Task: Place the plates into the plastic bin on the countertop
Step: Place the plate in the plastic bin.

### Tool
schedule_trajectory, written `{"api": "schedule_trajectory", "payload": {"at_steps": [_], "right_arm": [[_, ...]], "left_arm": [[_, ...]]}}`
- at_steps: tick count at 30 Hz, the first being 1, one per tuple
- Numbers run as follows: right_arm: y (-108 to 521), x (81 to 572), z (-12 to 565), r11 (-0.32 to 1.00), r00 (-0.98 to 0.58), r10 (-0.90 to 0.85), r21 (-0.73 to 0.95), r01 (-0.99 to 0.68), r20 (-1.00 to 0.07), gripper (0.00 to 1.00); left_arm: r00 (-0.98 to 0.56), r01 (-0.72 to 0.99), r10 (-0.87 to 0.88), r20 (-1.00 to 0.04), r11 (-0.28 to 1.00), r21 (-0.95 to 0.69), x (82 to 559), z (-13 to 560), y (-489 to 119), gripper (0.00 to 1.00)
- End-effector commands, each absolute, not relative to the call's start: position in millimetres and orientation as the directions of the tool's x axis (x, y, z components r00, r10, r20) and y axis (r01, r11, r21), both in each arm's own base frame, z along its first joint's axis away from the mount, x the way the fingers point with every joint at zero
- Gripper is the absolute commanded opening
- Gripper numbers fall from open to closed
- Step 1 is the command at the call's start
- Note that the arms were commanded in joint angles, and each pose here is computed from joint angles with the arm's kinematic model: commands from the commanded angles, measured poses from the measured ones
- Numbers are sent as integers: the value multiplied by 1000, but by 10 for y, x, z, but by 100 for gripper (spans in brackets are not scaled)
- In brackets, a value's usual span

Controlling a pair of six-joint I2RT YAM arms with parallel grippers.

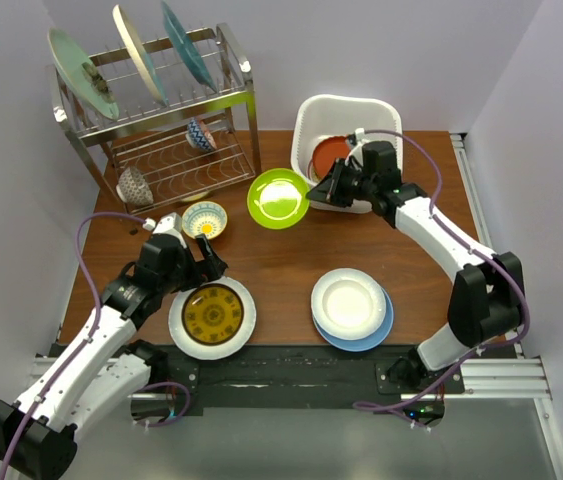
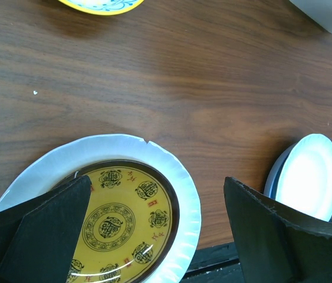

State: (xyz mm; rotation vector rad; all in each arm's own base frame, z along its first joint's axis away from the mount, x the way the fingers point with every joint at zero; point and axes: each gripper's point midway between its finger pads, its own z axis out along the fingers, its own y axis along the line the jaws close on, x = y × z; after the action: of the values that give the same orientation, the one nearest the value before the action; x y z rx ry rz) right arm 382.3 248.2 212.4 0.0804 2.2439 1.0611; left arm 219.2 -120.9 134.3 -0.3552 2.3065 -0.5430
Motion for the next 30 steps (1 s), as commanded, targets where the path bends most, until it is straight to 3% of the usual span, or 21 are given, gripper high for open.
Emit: {"api": "schedule_trajectory", "payload": {"at_steps": [1,13,30], "right_arm": [[2432,4066,2504,615,-742,365,744,-261,-562,0],[1932,4603,2700,542,-698,504,815,-204,-509,0],[1105,5120,2533,485,-592,686,872,-63,-424,0]], "left_arm": [[-684,-50,-381,-622,875,-482,2241,1426,-1250,100],[-692,-44,-367,-621,881,-471,2229,1381,-1246,100],[-698,-38,-360,-620,883,-469,2196,1345,-1241,100]]}}
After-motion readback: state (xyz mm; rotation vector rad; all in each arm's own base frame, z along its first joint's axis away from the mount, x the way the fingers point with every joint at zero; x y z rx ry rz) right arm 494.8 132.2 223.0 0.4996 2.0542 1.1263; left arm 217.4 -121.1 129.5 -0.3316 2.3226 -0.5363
